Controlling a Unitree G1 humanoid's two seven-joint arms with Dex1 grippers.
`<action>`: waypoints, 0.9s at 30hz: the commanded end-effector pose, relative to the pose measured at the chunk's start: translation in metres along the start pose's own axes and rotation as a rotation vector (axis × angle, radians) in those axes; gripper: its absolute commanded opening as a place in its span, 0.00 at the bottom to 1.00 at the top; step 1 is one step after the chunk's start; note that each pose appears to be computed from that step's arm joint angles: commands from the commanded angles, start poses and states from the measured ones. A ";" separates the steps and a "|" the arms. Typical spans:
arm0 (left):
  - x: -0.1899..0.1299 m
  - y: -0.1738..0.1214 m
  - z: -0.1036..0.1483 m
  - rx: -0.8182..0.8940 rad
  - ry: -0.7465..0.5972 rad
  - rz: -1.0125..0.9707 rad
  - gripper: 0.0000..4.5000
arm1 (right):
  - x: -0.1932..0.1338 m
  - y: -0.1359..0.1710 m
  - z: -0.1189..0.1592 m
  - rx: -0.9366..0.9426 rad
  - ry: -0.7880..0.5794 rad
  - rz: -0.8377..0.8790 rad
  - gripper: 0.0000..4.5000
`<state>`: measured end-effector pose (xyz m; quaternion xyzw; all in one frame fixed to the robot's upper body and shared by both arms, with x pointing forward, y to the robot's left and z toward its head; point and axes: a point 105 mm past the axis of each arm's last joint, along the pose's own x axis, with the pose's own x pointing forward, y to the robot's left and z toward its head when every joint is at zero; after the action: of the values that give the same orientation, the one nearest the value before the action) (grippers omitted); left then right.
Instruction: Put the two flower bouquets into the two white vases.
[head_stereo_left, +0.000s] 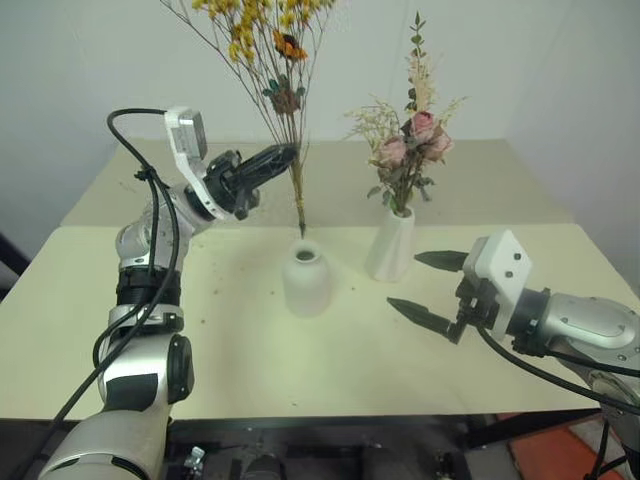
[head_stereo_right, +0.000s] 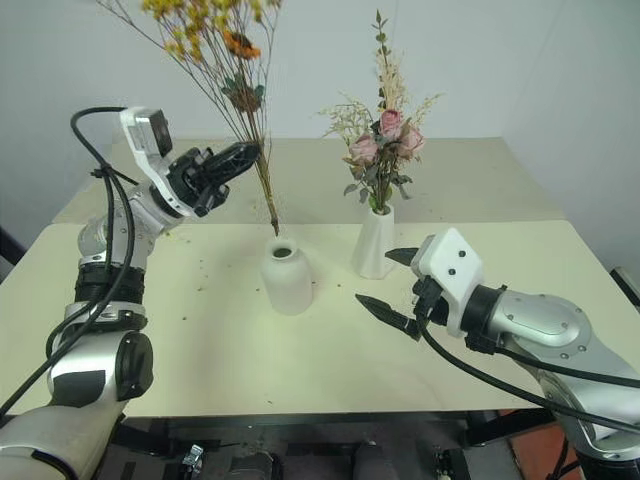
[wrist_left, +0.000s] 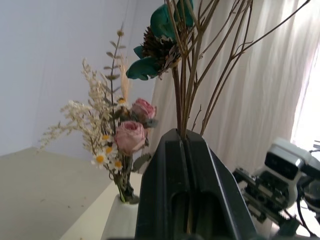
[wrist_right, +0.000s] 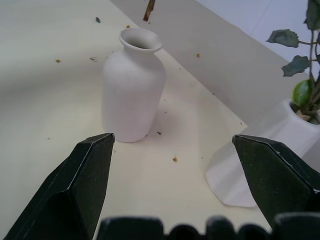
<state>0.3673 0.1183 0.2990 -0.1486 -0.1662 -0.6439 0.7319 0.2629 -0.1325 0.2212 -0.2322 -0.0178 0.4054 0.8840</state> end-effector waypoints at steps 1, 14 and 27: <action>-0.001 0.004 -0.001 0.010 0.003 0.005 0.00 | -0.004 -0.004 0.009 -0.039 -0.018 -0.039 1.00; -0.008 0.009 -0.030 -0.040 0.033 0.041 0.00 | -0.002 -0.008 0.001 -0.074 0.007 -0.075 1.00; -0.011 0.002 -0.058 0.025 0.120 -0.008 0.00 | 0.000 -0.007 -0.003 -0.122 -0.006 -0.096 1.00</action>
<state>0.3731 0.1040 0.2375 -0.1130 -0.1177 -0.6481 0.7438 0.2707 -0.1399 0.2142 -0.2723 -0.0328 0.3616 0.8911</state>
